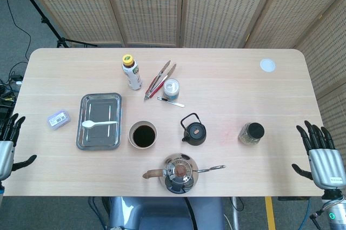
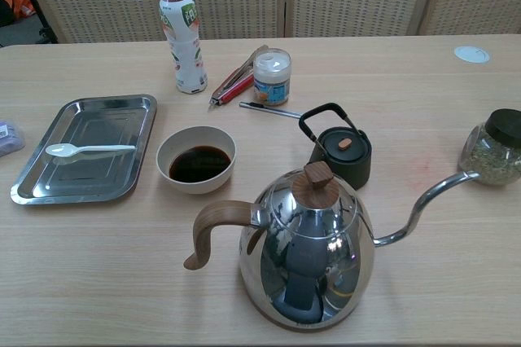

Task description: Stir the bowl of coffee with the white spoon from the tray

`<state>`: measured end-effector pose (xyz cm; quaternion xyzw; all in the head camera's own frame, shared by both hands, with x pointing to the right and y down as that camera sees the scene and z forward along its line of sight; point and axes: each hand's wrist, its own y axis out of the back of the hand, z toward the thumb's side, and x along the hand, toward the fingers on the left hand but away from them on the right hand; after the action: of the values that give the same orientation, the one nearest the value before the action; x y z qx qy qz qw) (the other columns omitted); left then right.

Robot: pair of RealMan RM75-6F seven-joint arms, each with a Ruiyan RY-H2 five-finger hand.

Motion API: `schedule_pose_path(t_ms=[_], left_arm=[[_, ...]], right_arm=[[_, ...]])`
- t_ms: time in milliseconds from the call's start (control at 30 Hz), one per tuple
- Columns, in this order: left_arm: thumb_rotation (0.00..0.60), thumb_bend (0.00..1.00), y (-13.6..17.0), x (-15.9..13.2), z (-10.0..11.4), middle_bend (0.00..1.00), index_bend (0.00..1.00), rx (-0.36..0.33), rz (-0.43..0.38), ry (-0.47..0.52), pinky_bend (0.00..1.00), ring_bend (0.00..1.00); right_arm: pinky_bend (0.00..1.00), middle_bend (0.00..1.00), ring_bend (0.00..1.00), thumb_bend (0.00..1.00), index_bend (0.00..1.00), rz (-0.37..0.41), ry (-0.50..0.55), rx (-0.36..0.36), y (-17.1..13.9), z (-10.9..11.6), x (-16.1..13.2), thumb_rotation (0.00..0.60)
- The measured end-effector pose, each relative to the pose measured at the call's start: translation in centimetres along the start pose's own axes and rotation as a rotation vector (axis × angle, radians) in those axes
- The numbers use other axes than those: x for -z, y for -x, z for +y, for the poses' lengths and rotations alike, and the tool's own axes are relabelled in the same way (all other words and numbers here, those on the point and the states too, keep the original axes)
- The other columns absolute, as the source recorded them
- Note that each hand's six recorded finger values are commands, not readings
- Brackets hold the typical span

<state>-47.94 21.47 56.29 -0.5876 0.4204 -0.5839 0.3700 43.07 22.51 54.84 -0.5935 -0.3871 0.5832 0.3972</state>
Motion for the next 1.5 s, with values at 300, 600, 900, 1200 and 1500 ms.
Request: schedule_pose_path(t_ms=[300,600,900,1200,1500], left_arm=[[0.600,0.00,-0.5,-0.1,0.2,0.00,0.05,-0.003,0.010,0.045,0.00,0.00],[0.600,0.12,-4.4,-2.7,-0.2,0.00,0.43,0.050,-0.031,0.097,0.00,0.00],[0.600,0.19,-13.2,-7.7,-5.3,0.00,0.44,0.221,-0.051,0.119,0.00,0.00],[0.600,0.34,-16.2,-11.4,-9.7,0.00,0.44,0.320,-0.032,0.125,0.00,0.00],[0.600,0.34,-16.8,-14.3,-12.5,0.00,0.45,0.384,-0.027,0.130,0.00,0.00]], right_arm=[[0.00,0.00,0.00,0.00,0.00,0.008,0.014,-0.010,-0.1,-0.3,-0.3,0.600],[0.00,0.00,0.00,0.00,0.00,0.013,0.031,-0.057,0.1,-1.5,-0.4,0.600],[0.00,0.00,0.00,0.00,0.00,-0.021,0.061,-0.080,0.7,-2.2,0.6,0.600],[0.00,0.00,0.00,0.00,0.00,-0.048,0.099,-0.101,1.2,-2.4,1.6,0.600],[0.00,0.00,0.00,0.00,0.00,-0.063,0.129,-0.129,1.6,-2.7,2.1,0.600]])
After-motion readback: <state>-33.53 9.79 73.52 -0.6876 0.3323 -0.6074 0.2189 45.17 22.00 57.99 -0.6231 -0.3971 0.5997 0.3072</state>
